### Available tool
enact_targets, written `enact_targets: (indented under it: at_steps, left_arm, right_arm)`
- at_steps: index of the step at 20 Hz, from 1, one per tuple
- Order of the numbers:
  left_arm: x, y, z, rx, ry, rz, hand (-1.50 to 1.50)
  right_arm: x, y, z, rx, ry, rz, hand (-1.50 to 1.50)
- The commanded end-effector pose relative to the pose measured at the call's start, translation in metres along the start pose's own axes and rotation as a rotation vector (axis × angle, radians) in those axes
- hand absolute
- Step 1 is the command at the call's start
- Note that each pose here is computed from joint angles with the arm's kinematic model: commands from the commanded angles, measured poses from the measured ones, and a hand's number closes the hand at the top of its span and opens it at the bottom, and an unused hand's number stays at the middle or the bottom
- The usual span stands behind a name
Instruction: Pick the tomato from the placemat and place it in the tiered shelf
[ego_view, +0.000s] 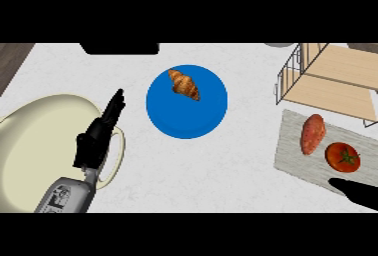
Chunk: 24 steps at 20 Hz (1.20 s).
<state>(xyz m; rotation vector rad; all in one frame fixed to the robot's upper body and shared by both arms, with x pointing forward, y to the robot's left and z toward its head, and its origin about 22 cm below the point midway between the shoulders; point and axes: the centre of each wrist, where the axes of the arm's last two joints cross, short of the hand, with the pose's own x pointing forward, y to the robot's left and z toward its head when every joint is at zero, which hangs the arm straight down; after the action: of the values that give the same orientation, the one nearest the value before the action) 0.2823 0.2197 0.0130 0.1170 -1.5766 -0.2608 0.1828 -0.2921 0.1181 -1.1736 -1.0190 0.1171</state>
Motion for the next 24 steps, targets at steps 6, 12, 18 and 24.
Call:
enact_targets:
  at_steps: [6, 12, 18, 24]
  left_arm:
    - [0.008, 0.005, 0.009, 0.004, 0.007, 0.001, 0.0]
    - [0.016, 0.015, 0.015, -0.016, 0.01, 0.014, 0.0]
    - [-0.009, -0.008, 0.002, 0.006, -0.004, 0.0, 0.0]
    - [-0.007, 0.01, -0.011, 0.006, 0.001, 0.015, 0.0]
  right_arm:
    - [0.0, 0.02, -0.004, 0.009, 0.084, 0.039, -1.5]
    - [-0.004, 0.042, 0.003, 0.026, 0.098, 0.046, -1.5]
    - [-0.008, 0.031, -0.029, 0.047, 0.118, 0.082, -1.5]
    - [-0.013, 0.063, -0.031, 0.031, 0.13, 0.101, -1.5]
